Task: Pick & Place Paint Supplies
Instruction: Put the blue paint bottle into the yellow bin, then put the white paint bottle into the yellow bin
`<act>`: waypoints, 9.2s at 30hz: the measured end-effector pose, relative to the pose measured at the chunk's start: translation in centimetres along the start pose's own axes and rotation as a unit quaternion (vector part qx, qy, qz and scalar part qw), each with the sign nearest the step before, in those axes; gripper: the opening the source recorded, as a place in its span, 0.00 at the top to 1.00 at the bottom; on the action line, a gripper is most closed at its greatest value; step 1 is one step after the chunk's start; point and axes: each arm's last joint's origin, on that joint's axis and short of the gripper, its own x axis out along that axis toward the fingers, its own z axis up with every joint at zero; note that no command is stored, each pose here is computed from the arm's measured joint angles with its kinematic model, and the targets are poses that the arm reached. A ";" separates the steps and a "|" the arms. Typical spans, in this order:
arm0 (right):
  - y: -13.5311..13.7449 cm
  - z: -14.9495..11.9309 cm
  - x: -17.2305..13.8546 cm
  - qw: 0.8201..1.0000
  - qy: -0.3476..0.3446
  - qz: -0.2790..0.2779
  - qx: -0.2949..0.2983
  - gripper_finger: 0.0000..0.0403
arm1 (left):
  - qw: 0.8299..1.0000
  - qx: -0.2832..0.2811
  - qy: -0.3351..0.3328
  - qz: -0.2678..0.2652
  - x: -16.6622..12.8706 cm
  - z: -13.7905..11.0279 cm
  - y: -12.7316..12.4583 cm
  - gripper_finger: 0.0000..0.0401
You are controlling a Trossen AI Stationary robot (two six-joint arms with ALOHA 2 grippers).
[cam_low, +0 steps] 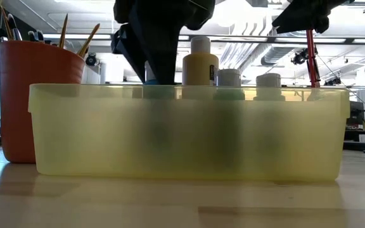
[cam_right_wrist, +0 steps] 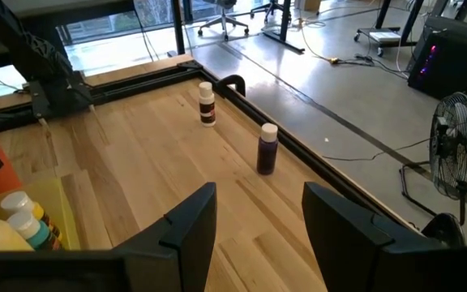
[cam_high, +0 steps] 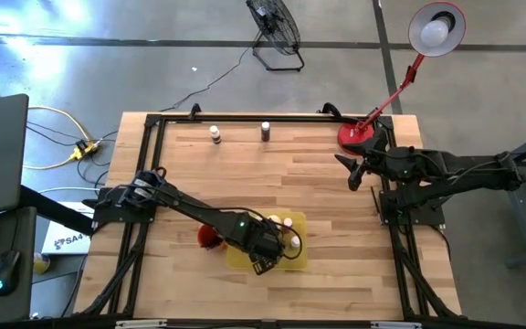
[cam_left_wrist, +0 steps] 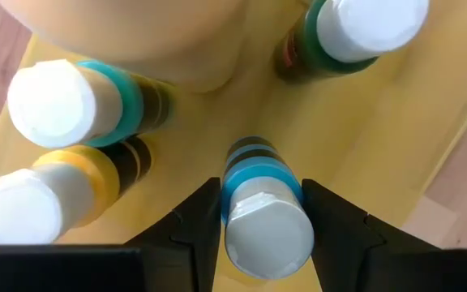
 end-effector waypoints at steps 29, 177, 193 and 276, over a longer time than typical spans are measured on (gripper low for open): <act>0.0 -0.1 0.0 1.000 0.003 -0.001 -0.002 0.57 | 0.999 0.003 0.000 -0.042 -0.1 1.7 0.7 0.43; -0.1 -0.3 0.0 1.000 0.015 -0.004 -0.012 0.57 | 0.978 -0.046 0.056 -0.195 0.1 5.7 3.2 0.43; -0.1 -0.3 0.0 1.000 0.015 -0.004 -0.012 0.57 | 0.981 -0.041 0.045 -0.183 -1.3 6.1 3.8 0.43; 0.3 -1.1 0.5 0.998 0.060 0.018 -0.008 0.57 | 0.954 -0.266 0.056 0.124 -9.4 7.8 44.9 0.79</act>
